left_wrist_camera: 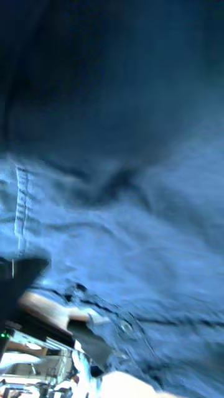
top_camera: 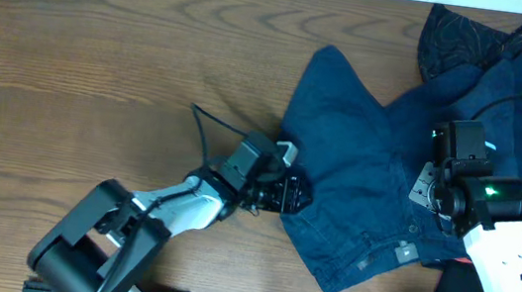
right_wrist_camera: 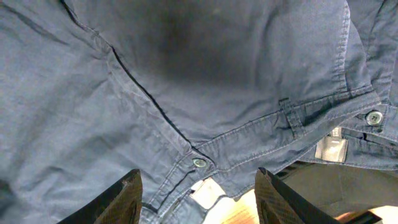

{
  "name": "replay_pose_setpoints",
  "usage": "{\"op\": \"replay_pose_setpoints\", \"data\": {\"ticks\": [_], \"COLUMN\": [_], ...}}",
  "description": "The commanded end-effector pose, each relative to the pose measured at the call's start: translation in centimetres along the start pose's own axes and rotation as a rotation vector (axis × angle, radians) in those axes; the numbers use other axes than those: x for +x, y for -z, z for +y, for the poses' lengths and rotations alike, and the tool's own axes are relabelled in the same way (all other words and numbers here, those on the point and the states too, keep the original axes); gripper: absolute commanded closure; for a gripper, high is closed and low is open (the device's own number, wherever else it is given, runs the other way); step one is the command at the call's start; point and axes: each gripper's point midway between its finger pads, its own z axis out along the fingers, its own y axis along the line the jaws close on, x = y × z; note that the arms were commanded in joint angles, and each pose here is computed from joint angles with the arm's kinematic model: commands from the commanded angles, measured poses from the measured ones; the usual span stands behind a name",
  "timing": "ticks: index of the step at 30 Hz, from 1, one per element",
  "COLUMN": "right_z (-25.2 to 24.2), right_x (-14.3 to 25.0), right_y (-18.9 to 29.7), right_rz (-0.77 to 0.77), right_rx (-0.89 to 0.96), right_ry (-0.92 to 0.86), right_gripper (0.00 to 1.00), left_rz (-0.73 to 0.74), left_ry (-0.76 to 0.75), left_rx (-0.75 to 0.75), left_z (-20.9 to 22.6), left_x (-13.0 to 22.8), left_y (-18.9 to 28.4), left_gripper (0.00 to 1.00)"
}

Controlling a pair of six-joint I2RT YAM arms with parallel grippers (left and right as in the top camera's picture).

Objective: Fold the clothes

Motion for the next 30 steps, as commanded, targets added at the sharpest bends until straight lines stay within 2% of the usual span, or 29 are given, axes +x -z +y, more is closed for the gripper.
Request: {"op": "replay_pose_setpoints", "data": {"ticks": [1,5,7,11,14,15,16,17,18,20,26,30], "right_z": [-0.4,-0.5,-0.7,-0.8,-0.9,-0.9,-0.8,-0.8,-0.8,-0.9,-0.9,-0.9], "right_x": [0.0,-0.1,-0.1,-0.2,-0.2,-0.2,-0.2,-0.2,-0.2,-0.1,-0.1,-0.1], "right_y": [0.2,0.1,0.1,0.1,0.1,0.1,0.1,0.1,0.1,0.1,0.1,0.1], "right_rz": [-0.006,-0.007,-0.006,-0.005,-0.005,-0.005,-0.005,-0.004,-0.004,-0.003,-0.002,-0.001], "right_rx": [0.005,0.007,0.009,0.012,0.012,0.012,0.011,0.011,0.011,0.012,0.013,0.013], "right_ry": [0.001,-0.003,-0.007,-0.015,-0.016,-0.016,-0.016,-0.015,-0.015,-0.015,-0.001,0.001], "right_gripper": [0.44,0.43,0.42,0.42,0.42,0.42,0.41,0.41,0.41,0.41,0.37,0.37], "left_rz": [0.004,0.028,0.005,-0.188,-0.395,-0.462,-0.506,-0.537,-0.552,-0.521,-0.202,-0.099], "left_ry": [0.035,0.072,0.054,0.07,0.12,0.126,0.129,0.13,0.132,0.161,0.39,0.477], "left_rx": [-0.026,-0.113,-0.214,-0.52,-0.579,-0.564,-0.548,-0.53,-0.507,-0.454,-0.493,-0.503], "left_z": [0.5,2.9,5.3,10.5,11.1,10.7,10.4,10.1,9.8,9.5,11.9,13.8], "left_x": [0.2,0.4,-0.6,-6.9,-12.9,-14.6,-15.7,-16.5,-16.9,-16.1,-7.4,-3.8], "left_y": [0.1,3.1,6.2,16.3,24.1,26.3,28.0,29.1,29.8,29.7,25.7,23.4], "left_gripper": [0.94,0.94,0.94,0.94,0.94,0.83,0.46,0.2,0.0,0.02,0.02,0.02]}}
